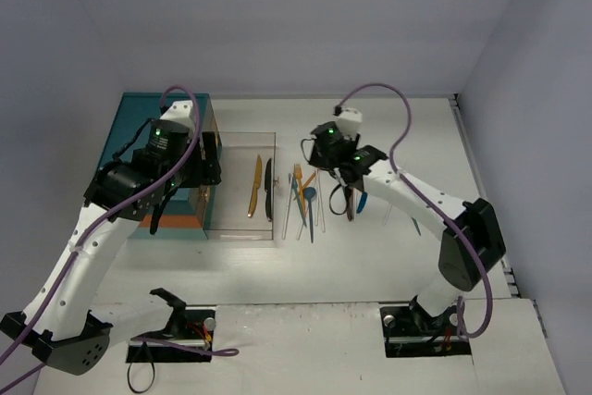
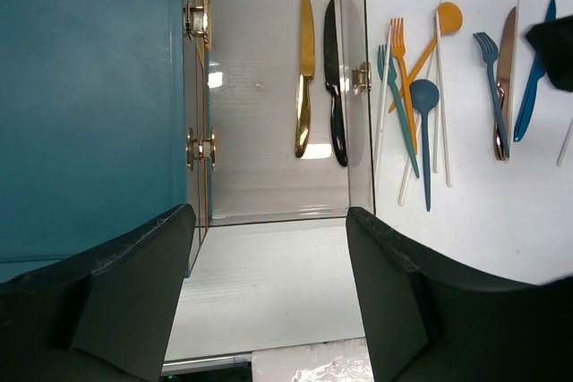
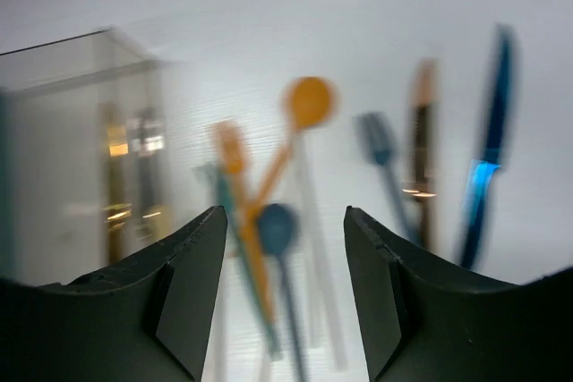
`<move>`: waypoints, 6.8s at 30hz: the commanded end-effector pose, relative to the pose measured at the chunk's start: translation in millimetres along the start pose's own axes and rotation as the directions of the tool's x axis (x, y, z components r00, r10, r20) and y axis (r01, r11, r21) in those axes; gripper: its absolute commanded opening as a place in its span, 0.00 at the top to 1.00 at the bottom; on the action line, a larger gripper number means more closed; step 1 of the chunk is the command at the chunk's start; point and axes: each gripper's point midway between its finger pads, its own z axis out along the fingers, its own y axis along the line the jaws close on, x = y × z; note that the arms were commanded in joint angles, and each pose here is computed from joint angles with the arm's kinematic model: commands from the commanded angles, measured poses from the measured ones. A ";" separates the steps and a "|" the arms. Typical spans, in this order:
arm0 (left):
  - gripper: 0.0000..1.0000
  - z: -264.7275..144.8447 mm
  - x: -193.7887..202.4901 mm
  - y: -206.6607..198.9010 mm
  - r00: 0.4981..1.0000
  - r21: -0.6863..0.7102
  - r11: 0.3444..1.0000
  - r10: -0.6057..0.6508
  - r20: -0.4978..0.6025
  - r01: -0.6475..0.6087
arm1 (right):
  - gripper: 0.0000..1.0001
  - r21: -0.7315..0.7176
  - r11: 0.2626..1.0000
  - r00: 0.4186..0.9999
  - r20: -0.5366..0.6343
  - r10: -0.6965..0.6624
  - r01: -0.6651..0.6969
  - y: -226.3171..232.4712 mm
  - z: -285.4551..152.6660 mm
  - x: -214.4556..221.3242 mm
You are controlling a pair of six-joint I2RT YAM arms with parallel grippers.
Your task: Sort the eating utensils into containers
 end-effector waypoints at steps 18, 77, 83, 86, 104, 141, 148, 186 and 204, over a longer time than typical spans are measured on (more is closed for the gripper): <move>0.35 13.9 -6.1 -12.1 0.999 0.024 0.999 -0.040 -0.014 0.041 | 0.58 0.376 0.924 0.962 -0.219 0.160 -0.069 -161.6 74.8 77.7; 0.35 8.6 -1.8 -15.4 0.998 0.054 0.997 -0.055 -0.022 0.056 | 0.61 0.151 0.985 0.932 -0.361 -0.021 0.080 -139.0 56.0 55.9; 0.35 8.1 0.0 -14.5 0.998 0.054 0.997 -0.049 -0.025 0.050 | 0.63 0.145 0.984 0.908 -0.417 -0.036 0.106 -139.4 73.6 70.9; 0.35 6.4 0.9 -14.1 0.998 0.057 0.997 -0.050 -0.023 0.051 | 0.65 0.155 0.981 0.904 -0.426 -0.037 0.113 -142.6 81.2 73.0; 0.34 7.1 3.7 -13.7 0.998 0.057 0.997 -0.049 -0.029 0.051 | 0.67 0.117 0.988 0.931 -0.362 -0.053 0.102 -145.1 68.6 38.6; 0.35 8.0 4.7 -11.3 0.999 0.046 0.998 -0.044 -0.028 0.045 | 0.72 0.205 0.974 0.861 -0.508 0.024 0.094 -178.7 82.8 109.0; 0.35 8.2 3.4 -12.2 0.999 0.049 0.998 -0.043 -0.027 0.044 | 0.84 0.250 0.963 0.851 -0.523 0.048 0.100 -190.9 77.8 121.0; 0.35 -10.3 -4.5 -5.8 0.998 0.051 0.998 -0.050 0.029 0.048 | 1.00 -0.323 0.945 0.975 -0.189 -0.121 0.054 193.8 35.4 84.5; 0.35 -11.3 -0.2 -6.6 0.998 0.059 0.996 -0.060 0.018 0.059 | 0.55 -0.300 0.947 0.978 -0.133 -0.160 0.114 181.5 24.4 75.2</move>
